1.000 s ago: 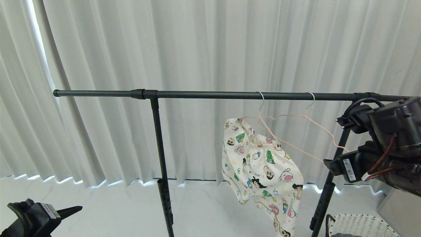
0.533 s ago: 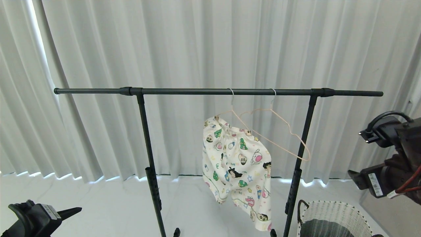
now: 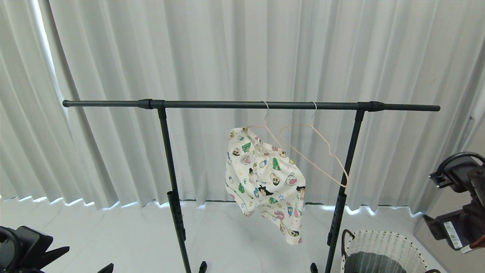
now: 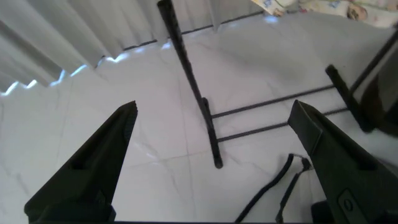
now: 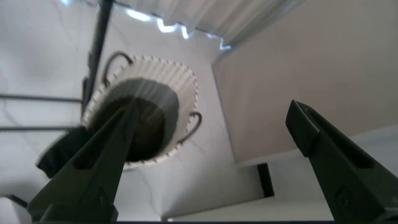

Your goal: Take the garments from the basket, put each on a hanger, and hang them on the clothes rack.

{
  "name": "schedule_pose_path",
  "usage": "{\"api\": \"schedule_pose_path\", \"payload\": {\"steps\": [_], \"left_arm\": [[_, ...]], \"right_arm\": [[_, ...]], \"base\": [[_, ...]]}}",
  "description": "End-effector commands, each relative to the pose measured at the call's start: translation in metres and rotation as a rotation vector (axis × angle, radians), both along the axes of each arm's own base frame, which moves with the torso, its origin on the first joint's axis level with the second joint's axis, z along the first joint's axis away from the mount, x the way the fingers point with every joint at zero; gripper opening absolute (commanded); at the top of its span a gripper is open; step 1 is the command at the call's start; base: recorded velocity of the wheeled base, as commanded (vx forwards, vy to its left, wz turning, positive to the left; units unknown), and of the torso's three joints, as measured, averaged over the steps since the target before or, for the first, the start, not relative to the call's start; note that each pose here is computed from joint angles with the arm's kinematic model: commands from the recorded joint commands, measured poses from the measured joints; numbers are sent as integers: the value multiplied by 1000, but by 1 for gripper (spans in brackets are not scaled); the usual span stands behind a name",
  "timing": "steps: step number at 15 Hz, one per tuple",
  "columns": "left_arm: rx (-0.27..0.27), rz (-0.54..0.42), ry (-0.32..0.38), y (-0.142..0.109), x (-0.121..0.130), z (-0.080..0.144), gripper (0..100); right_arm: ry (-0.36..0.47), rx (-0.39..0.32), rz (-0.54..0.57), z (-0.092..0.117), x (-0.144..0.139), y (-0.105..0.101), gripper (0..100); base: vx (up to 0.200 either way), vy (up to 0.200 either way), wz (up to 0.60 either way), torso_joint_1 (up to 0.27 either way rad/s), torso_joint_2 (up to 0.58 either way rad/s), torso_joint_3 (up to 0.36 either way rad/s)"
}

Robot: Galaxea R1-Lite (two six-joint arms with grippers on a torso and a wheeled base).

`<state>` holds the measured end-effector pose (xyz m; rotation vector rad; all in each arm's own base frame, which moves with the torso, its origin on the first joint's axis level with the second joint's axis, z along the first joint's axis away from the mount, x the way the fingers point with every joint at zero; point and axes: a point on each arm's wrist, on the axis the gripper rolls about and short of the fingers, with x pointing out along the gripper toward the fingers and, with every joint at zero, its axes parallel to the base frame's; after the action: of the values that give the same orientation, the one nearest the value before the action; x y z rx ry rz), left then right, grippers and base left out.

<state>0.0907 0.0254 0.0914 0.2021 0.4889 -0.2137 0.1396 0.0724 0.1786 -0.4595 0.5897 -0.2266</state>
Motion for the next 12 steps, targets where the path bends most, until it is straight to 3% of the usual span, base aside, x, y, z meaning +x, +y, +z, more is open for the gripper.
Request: {"api": "schedule_pose_path", "payload": {"steps": [1, 4, 5, 12], "left_arm": [[10, 14, -28, -1, -3, 3, 100], [39, 44, -49, -1, -6, 5, 100], [46, 44, -62, -2, -7, 7, 100], [50, 38, -58, -2, -8, 6, 100]], "right_arm": [[-12, -3, 2, -1, -12, -9, 100], [-20, -19, 8, 3, -14, -12, 100], [-18, -61, 3, 2, -17, -16, 100], [-24, -63, -1, 2, -20, -17, 100]], "base": [[0, 0, 0, 0, 0, 0], [0, 0, 0, 0, 0, 0], [0, 0, 0, -100, 217, 110], [0, 0, 0, -205, 462, 258]]}}
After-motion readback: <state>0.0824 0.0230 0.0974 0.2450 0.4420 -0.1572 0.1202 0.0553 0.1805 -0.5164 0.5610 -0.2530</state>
